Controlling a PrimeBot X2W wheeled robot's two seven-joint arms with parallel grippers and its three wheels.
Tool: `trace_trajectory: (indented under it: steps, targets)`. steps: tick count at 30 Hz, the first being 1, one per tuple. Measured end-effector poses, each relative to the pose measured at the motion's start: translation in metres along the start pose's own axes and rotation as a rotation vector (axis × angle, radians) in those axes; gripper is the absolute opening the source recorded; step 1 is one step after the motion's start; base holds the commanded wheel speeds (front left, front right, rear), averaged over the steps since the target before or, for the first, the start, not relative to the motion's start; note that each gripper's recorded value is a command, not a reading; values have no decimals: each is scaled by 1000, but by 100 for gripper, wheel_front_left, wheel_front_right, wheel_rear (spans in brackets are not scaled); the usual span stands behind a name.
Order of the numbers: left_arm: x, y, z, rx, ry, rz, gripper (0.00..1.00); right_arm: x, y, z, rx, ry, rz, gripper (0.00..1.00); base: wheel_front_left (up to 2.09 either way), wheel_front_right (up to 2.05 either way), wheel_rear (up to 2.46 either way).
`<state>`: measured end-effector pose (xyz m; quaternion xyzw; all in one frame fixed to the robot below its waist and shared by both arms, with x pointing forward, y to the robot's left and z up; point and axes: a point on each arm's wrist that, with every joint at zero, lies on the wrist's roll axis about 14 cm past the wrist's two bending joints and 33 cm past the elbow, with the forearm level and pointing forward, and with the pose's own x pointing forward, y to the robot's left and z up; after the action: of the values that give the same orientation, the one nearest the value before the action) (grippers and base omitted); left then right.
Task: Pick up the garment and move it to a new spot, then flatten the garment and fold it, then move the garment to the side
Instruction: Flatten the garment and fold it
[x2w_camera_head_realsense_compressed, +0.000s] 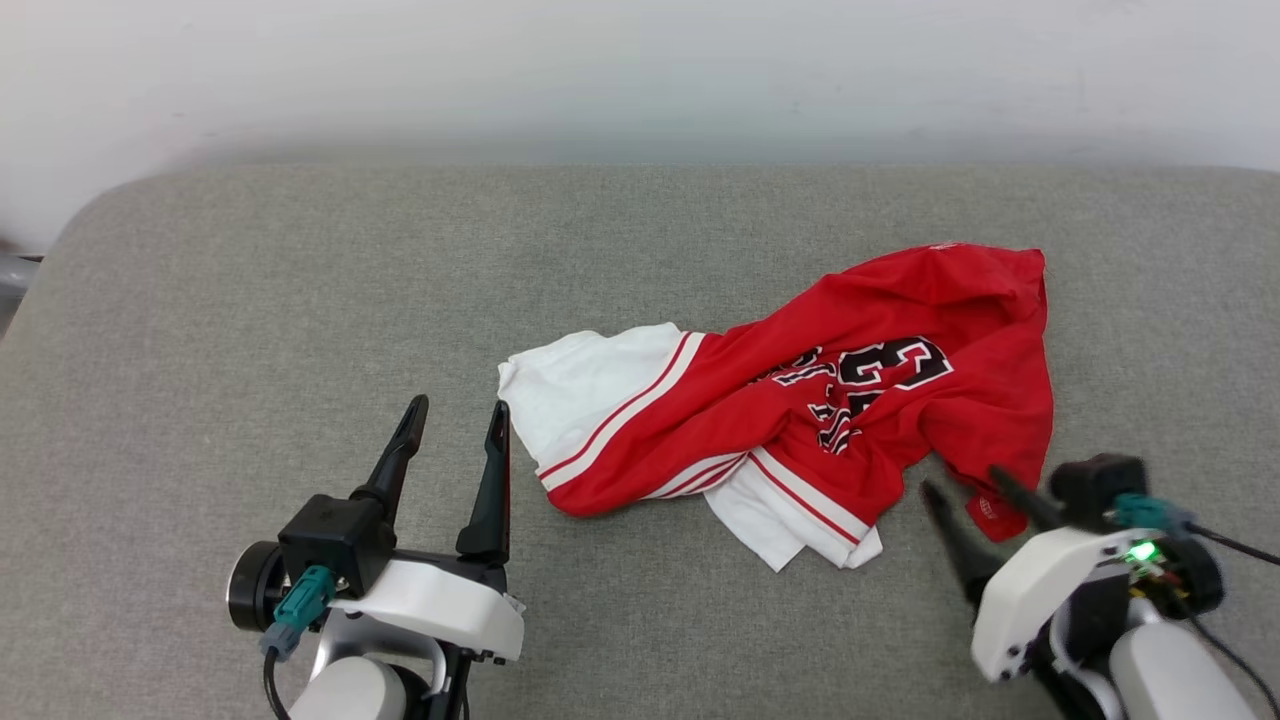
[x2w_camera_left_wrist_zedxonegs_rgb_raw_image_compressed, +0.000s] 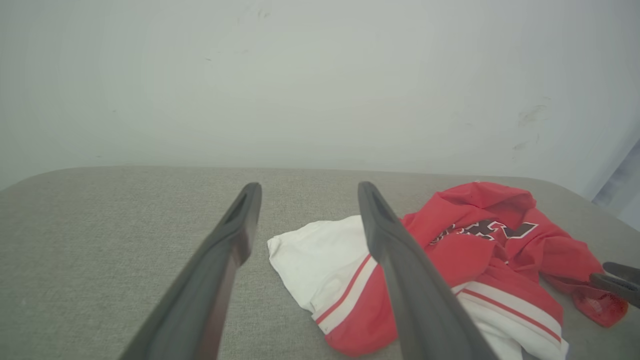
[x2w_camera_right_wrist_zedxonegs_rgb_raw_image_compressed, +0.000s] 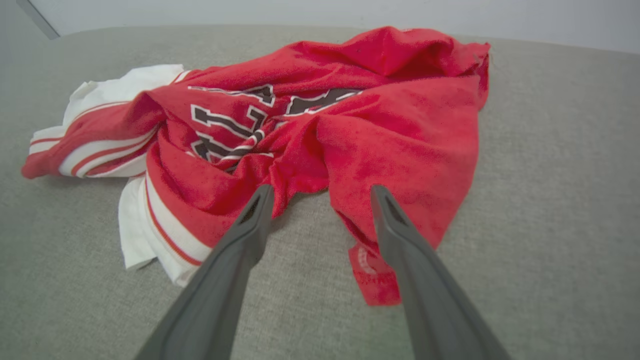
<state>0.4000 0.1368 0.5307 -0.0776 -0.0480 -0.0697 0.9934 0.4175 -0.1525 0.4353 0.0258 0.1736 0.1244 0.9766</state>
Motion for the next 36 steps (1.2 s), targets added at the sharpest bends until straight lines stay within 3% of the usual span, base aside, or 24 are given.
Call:
trace_trajectory:
  steps: [6, 17, 27, 28, 30, 36]
  targets:
    - [1, -1, -5, -6, 17, -3, 100, -13, 42, -28, -45, 210, 152, 100, 0, 0, 0]
    - [6, 4, -14, -22, 39, 11, 100, -6, 108, -40, -188, 397, 404, 100, 0, 0, 0]
    - [10, 20, -30, -26, 74, 53, 100, 15, 114, -83, -275, 631, 470, 100, 0, 0, 0]
    - [10, 21, -31, -26, 76, 57, 100, 16, 113, -86, -270, 658, 471, 63, 0, 0, 0]
    - [9, 23, -32, -25, 78, 63, 100, 14, 111, -91, -269, 707, 469, 0, 0, 0, 0]
    - [7, 22, -28, -23, 68, 64, 100, 9, 108, -80, -247, 670, 459, 0, 0, 0, 0]
